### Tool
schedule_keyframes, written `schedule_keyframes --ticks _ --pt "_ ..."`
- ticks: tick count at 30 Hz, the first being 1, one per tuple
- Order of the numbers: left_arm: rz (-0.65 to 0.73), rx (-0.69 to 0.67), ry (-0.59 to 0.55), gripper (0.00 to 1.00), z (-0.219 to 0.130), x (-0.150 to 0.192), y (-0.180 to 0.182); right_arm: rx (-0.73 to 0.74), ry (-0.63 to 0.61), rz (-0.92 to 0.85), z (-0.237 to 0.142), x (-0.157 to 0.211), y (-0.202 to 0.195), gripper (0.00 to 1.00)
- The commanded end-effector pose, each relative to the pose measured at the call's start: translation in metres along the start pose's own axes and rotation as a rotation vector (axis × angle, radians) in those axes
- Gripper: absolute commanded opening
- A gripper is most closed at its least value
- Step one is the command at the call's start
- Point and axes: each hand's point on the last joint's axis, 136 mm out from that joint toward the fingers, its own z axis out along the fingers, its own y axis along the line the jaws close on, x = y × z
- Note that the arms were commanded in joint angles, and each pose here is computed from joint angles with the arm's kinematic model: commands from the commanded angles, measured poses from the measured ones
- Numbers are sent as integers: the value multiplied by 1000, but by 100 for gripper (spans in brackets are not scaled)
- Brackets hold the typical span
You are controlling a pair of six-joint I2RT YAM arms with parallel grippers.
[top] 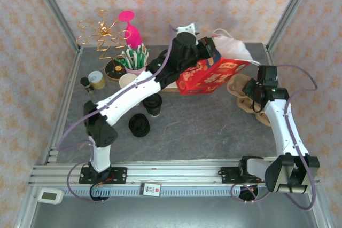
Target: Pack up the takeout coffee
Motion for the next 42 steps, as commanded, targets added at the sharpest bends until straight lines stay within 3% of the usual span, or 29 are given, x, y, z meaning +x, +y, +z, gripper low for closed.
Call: schedule_keyframes --ticks 1,9,16,22,27,29,34,37,42 --pt "-59 -17 -90 0 -28 -20 4 7 9 0 -7 7 -7 41" --pt "-101 6 -58 0 -57 -4 5 36 11 -4 0 9 -13 41" --pt "-134 83 -27 0 -86 1 -8 76 -24 28 -4 -13 -23 41" --pt "-129 72 -28 0 -102 7 1 96 -56 66 -10 -33 -34 41" --pt "8 35 137 0 -90 49 11 7 -13 71 -3 -23 -20 39" --pt "99 9 207 10 -91 75 12 2 -13 69 -3 -23 -19 39" --pt "278 -75 246 32 -101 129 25 -37 4 69 0 -20 -13 39" --pt "319 -107 283 34 -107 152 28 -11 43 61 12 -13 -17 38" --pt "403 -155 315 48 -122 178 34 -18 18 60 12 -16 -17 38"
